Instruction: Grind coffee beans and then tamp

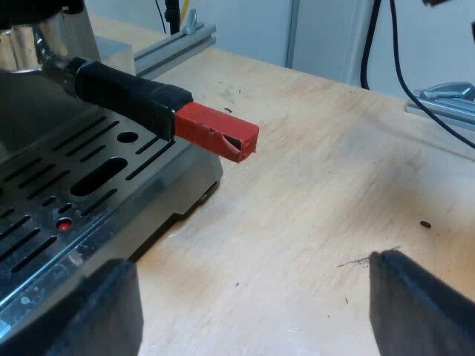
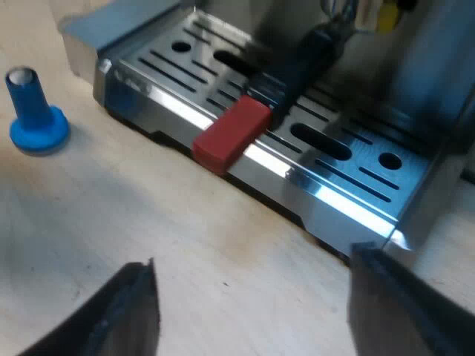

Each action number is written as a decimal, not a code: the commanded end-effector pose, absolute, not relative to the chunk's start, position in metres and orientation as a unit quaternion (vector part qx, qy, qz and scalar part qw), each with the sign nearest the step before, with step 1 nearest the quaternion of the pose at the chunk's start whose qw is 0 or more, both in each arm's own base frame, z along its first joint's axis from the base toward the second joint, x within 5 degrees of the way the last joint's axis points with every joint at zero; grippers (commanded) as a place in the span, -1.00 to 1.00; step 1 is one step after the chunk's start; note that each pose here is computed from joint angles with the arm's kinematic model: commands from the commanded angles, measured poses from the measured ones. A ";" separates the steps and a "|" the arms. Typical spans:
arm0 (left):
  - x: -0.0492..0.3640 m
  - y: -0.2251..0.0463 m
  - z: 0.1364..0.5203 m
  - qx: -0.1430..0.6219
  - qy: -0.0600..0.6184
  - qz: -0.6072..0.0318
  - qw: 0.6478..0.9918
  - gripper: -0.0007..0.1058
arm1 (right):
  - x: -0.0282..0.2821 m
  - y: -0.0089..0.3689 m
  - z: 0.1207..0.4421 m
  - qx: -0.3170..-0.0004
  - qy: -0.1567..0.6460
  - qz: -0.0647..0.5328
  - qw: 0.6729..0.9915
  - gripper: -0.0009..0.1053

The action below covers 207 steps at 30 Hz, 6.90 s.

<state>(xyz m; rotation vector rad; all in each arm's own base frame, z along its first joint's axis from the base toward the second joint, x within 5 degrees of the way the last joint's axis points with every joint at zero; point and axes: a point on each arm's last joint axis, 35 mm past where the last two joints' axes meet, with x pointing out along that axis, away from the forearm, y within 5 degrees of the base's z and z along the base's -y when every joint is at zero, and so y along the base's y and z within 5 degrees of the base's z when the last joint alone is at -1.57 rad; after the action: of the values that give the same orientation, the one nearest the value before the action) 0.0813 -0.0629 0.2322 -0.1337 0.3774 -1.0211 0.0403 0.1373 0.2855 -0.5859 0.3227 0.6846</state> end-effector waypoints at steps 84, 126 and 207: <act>0.082 -0.063 0.235 -0.063 0.170 -0.486 0.855 0.26 | 0.099 0.243 0.174 -0.088 0.074 0.074 0.991 -0.82; 0.082 -0.064 0.235 -0.063 0.169 -0.487 0.854 0.26 | 0.068 0.249 0.176 -0.171 0.042 0.081 0.981 -0.82; 0.082 -0.064 0.237 -0.062 0.157 -0.489 0.856 0.26 | 0.136 0.234 0.250 -0.091 0.278 0.156 0.943 0.05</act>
<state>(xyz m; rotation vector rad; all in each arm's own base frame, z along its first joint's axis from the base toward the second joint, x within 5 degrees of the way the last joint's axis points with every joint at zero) 0.0820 -0.0632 0.2350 -0.1322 0.3484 -1.0244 0.1352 0.2342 0.2466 -0.2028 0.5776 0.3114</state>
